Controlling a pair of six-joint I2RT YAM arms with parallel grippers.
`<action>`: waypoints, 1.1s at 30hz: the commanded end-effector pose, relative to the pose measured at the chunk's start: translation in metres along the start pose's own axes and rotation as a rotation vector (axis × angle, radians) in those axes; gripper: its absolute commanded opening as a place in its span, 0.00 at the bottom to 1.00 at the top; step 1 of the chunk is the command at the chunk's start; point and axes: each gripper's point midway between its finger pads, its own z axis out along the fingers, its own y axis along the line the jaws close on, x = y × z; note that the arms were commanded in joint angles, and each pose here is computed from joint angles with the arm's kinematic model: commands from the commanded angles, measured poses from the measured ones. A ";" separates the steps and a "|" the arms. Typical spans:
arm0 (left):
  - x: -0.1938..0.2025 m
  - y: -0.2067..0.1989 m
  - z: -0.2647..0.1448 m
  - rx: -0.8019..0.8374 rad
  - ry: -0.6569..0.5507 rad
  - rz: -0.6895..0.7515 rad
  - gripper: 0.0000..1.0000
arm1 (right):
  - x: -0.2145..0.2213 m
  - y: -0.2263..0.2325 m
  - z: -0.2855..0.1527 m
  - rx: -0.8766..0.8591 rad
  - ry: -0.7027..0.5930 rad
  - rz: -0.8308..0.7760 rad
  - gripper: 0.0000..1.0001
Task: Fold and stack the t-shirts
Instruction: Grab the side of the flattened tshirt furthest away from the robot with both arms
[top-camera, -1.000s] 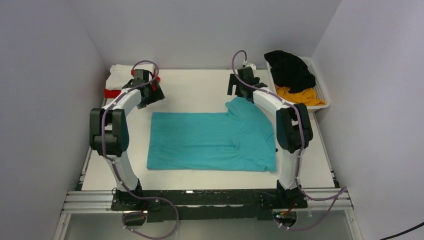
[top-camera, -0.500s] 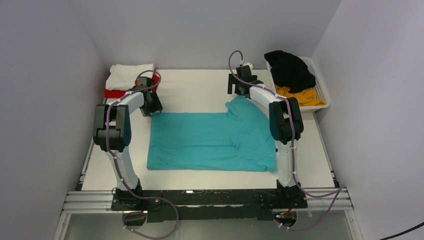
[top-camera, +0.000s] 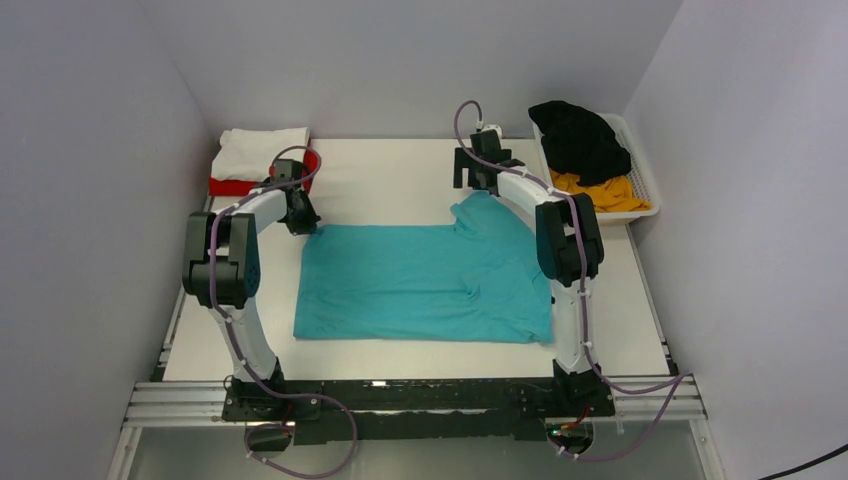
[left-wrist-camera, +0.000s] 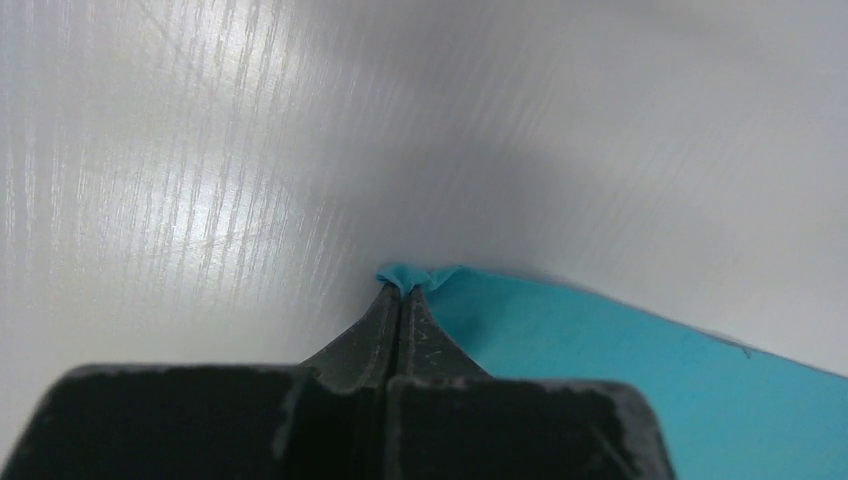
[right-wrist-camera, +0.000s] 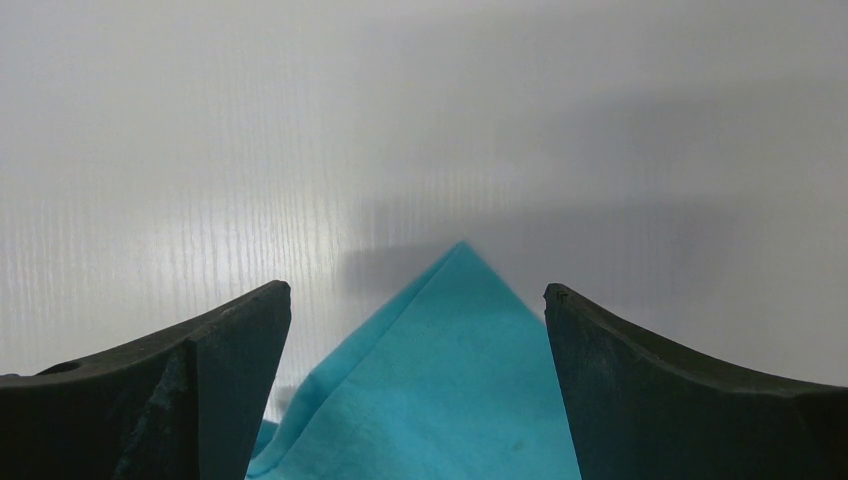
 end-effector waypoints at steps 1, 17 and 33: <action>0.005 -0.008 -0.012 0.038 0.017 0.018 0.00 | -0.010 0.004 0.012 -0.003 -0.005 -0.019 1.00; -0.004 -0.012 -0.047 0.085 -0.084 0.032 0.00 | 0.059 -0.019 0.007 0.087 0.137 -0.005 0.63; -0.033 -0.014 -0.038 0.043 -0.133 0.018 0.00 | -0.014 -0.014 0.019 0.105 -0.038 -0.045 0.00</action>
